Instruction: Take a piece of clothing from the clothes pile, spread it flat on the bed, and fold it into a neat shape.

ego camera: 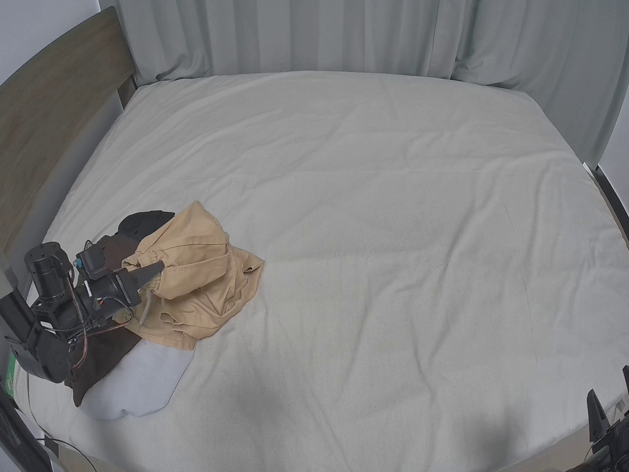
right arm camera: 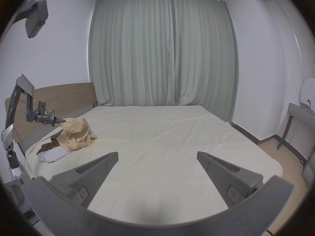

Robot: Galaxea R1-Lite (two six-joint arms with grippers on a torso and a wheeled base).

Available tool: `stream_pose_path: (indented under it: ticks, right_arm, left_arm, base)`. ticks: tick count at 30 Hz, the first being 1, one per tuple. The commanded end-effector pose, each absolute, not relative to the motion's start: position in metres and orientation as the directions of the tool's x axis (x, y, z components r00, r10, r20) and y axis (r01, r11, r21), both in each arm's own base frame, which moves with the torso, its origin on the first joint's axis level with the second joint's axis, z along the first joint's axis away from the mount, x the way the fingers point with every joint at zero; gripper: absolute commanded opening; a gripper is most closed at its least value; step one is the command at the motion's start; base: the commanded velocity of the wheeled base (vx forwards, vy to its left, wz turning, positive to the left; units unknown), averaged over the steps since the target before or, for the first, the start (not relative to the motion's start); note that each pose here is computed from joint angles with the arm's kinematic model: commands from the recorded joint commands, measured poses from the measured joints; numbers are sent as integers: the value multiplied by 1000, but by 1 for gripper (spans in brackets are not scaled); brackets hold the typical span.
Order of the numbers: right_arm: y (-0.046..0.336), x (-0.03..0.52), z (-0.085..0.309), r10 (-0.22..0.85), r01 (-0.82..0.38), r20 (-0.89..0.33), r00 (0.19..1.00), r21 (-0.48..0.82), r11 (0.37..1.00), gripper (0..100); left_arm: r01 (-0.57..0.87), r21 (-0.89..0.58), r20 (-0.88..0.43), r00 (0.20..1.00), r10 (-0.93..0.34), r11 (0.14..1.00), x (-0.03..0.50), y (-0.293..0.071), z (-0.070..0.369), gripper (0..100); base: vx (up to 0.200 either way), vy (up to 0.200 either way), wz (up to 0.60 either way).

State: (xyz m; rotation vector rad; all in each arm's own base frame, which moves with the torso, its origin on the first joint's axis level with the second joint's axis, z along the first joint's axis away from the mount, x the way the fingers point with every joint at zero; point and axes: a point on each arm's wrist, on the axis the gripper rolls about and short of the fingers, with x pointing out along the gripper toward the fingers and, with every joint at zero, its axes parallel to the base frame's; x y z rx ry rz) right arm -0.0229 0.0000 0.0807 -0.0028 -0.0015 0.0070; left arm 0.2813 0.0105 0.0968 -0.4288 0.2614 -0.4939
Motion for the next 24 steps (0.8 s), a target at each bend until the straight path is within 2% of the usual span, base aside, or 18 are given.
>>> stream_pose_path:
  ticks: [1,15,24]
  right_arm:
    - [0,-23,75,8,-8,0,1000,-3,1000,100]
    - [0,-23,75,6,-6,0,1000,-5,1000,100]
    - [0,-23,75,6,-6,0,1000,-5,1000,100]
  left_arm:
    - [428,-434,-108,849,-517,793,267,9,107,0]
    - [503,-416,-54,818,-572,758,240,2,106,0]
    - [539,-455,18,801,-598,709,219,-9,129,0]
  base:
    - [0,0,0]
    - [0,0,0]
    - [0,0,0]
